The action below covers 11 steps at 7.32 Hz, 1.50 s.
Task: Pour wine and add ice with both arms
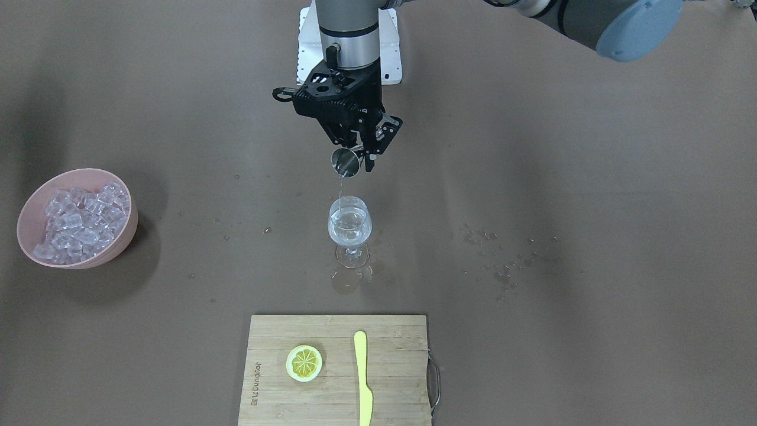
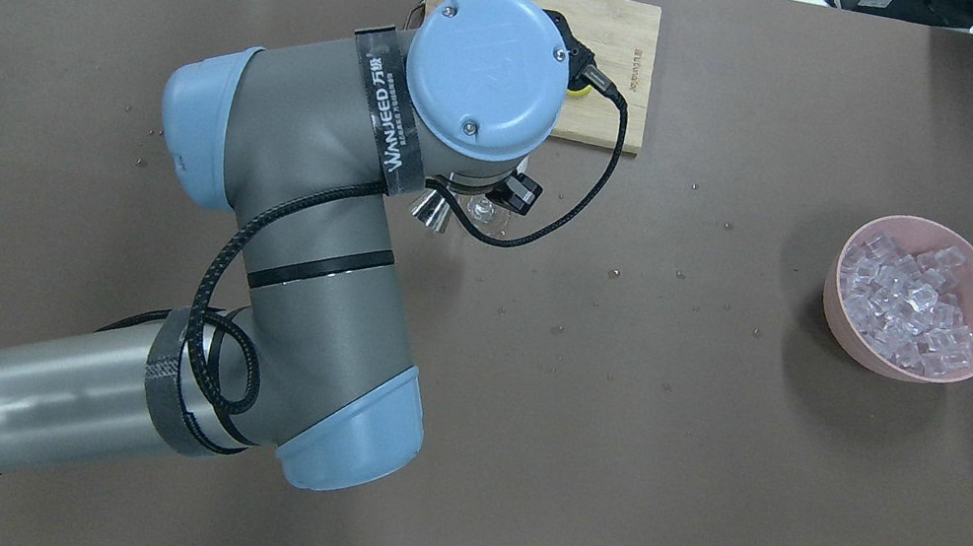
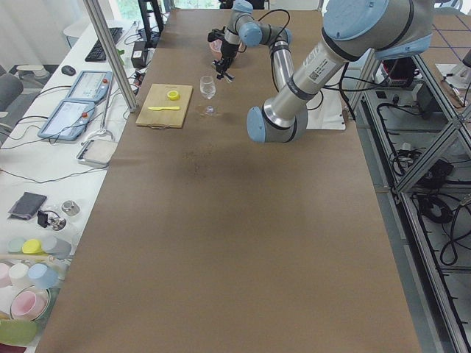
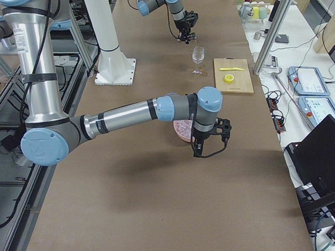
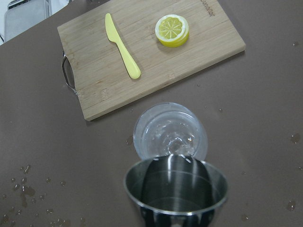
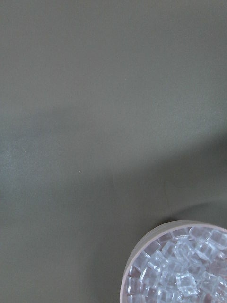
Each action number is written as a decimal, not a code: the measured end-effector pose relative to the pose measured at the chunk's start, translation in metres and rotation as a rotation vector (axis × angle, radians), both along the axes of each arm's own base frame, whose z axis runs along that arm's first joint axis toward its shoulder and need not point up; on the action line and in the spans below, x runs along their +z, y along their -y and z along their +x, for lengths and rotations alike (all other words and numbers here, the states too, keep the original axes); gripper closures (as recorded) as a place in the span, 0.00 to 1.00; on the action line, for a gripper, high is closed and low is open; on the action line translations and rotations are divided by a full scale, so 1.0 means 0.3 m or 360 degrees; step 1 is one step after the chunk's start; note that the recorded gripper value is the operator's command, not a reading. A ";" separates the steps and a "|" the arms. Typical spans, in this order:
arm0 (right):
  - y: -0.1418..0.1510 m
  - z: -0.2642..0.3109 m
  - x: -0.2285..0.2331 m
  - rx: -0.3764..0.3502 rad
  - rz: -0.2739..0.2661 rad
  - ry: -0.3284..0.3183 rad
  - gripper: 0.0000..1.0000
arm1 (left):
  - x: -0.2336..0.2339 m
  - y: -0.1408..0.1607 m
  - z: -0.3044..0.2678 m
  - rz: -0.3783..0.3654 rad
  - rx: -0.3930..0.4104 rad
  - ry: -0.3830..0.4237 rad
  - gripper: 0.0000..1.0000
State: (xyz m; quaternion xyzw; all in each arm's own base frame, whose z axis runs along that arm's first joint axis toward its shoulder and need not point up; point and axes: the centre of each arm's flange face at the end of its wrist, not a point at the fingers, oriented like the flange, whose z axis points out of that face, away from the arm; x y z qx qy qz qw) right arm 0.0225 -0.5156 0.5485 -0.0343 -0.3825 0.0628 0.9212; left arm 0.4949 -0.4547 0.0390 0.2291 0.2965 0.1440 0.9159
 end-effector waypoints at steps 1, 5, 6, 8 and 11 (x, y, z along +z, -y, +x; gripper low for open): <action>0.000 0.000 0.000 0.0000 0.0000 0.0000 0.00 | -0.001 0.014 -0.017 -0.0009 0.0019 0.0034 1.00; 0.000 0.000 0.004 0.0000 -0.0004 0.0000 0.00 | -0.115 0.058 -0.030 -0.0063 0.0063 0.0204 1.00; 0.000 0.000 0.004 0.0000 -0.0005 0.0000 0.00 | -0.136 0.066 -0.023 -0.0078 0.0076 0.0247 1.00; -0.001 0.000 0.006 0.0001 -0.0008 0.0001 0.00 | -0.139 0.090 -0.038 -0.0093 0.0083 0.0299 1.00; -0.002 0.000 0.007 0.0002 -0.0009 0.0002 0.00 | -0.111 0.127 -0.032 -0.0122 0.0071 0.0345 1.00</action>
